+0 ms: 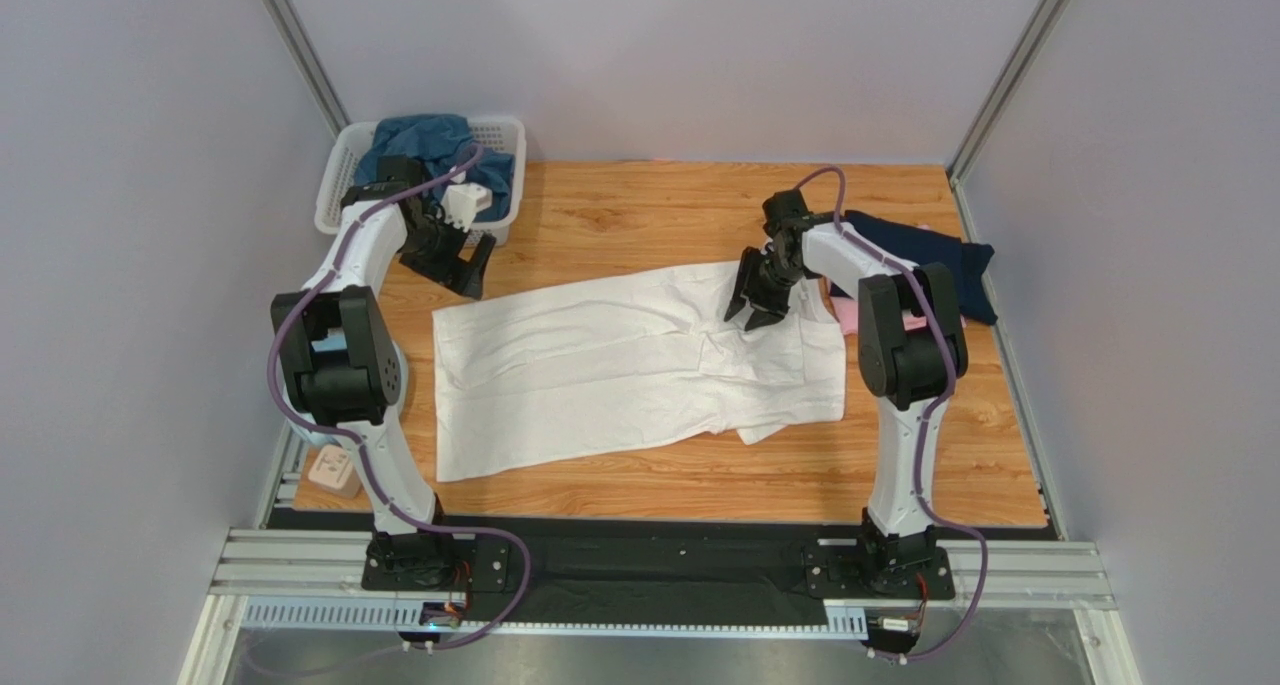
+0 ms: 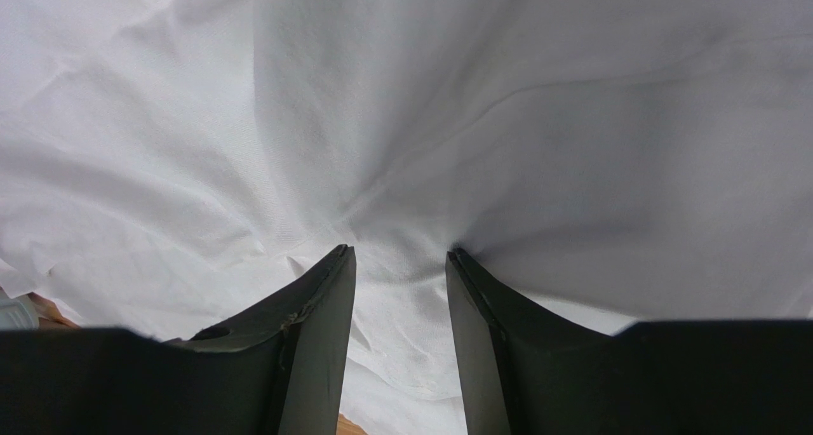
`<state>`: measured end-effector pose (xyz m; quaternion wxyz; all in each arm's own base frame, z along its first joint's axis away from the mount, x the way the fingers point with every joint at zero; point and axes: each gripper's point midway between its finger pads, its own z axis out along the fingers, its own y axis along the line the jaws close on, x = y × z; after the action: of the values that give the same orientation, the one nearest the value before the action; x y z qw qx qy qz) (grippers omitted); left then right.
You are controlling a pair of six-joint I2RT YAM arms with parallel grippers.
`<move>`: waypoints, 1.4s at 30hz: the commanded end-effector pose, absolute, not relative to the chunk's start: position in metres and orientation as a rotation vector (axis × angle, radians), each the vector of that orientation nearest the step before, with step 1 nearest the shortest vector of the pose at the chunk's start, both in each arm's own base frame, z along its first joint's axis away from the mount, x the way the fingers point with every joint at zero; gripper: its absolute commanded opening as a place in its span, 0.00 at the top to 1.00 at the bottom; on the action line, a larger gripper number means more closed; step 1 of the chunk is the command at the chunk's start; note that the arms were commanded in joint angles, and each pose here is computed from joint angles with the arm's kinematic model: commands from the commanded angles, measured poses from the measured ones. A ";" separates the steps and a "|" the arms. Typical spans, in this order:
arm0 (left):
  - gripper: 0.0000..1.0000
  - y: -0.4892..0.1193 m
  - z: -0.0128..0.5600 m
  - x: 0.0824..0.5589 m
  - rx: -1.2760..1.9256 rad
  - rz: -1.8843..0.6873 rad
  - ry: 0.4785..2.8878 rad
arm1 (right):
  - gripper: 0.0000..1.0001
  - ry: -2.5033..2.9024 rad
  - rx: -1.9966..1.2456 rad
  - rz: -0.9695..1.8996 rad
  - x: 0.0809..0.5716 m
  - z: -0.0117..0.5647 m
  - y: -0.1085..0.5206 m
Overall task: Fold and stack the t-shirts
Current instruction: Fold the flattened tshirt in 1/3 of the way
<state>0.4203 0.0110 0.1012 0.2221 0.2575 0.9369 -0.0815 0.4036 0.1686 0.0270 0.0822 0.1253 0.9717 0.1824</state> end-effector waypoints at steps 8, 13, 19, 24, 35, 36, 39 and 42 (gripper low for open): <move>0.00 -0.039 0.115 0.317 0.941 -0.364 2.577 | 0.53 2.879 0.359 0.455 0.402 0.036 0.151; 0.00 -0.022 0.074 0.309 0.978 -0.301 2.704 | 0.53 2.904 0.375 0.466 0.394 0.024 0.151; 0.00 -0.014 0.048 0.330 0.926 -0.259 2.797 | 0.53 2.891 0.370 0.477 0.392 0.024 0.150; 0.00 -0.008 0.026 0.337 0.920 -0.239 2.865 | 0.53 2.873 0.383 0.481 0.394 0.029 0.146; 0.00 0.021 0.010 0.386 0.842 -0.151 2.903 | 0.52 2.846 0.453 0.568 0.390 0.027 0.150; 0.00 0.026 0.010 0.389 0.838 -0.136 2.906 | 0.53 2.846 0.450 0.570 0.391 0.025 0.151; 0.00 0.031 0.010 0.400 0.841 -0.100 2.900 | 0.53 2.860 0.443 0.584 0.395 0.019 0.154; 0.00 0.028 0.018 0.404 0.821 -0.115 2.890 | 0.52 2.843 0.409 0.611 0.410 0.027 0.158</move>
<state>0.3950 0.0119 0.0229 0.0692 0.2817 0.9551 -0.0608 0.3923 0.1636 0.0279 0.0877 0.1446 0.9615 0.2165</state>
